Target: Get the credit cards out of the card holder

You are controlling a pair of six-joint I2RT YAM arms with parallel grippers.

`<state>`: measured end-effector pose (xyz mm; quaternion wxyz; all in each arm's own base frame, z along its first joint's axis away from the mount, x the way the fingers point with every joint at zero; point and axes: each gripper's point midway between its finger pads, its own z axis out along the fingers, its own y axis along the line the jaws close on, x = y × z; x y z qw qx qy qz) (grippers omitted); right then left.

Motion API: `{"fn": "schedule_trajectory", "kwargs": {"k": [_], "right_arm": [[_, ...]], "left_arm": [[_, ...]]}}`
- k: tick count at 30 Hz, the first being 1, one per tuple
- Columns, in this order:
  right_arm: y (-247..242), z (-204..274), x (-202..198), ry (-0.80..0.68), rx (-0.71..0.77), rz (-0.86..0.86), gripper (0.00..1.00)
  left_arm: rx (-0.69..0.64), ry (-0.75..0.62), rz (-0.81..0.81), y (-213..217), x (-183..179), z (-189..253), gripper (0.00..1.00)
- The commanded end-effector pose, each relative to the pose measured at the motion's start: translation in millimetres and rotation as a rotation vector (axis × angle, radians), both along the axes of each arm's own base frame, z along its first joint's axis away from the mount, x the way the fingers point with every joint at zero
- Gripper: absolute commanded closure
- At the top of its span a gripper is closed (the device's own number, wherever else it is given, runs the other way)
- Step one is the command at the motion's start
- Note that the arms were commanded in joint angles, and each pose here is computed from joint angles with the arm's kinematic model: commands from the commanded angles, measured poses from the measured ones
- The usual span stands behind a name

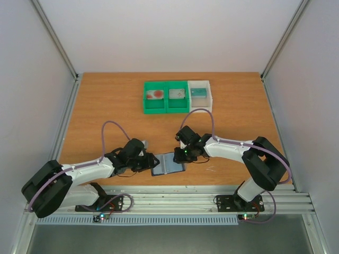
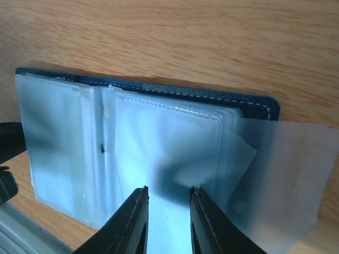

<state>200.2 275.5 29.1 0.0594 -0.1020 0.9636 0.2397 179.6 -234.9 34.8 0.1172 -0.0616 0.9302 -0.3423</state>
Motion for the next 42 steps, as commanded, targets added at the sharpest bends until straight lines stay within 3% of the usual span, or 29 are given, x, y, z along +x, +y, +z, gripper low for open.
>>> {"fn": "schedule_trajectory", "kwargs": {"k": [1, 15, 36, 42], "right_arm": [[4, 8, -3, 0.012, 0.009, 0.002, 0.78], [46, 38, -13, 0.017, 0.107, 0.046, 0.82], [62, 5, -20, 0.067, 0.046, 0.058, 0.83], [55, -5, -16, 0.033, -0.004, 0.037, 0.91]], "left_arm": [[0.031, -0.026, 0.015, 5, 4, 3, 0.52], [-0.004, -0.038, -0.017, -1, 3, 9, 0.65], [0.047, -0.030, 0.023, 26, 8, 3, 0.71], [-0.033, -0.068, 0.024, 21, 8, 32, 0.71]]}}
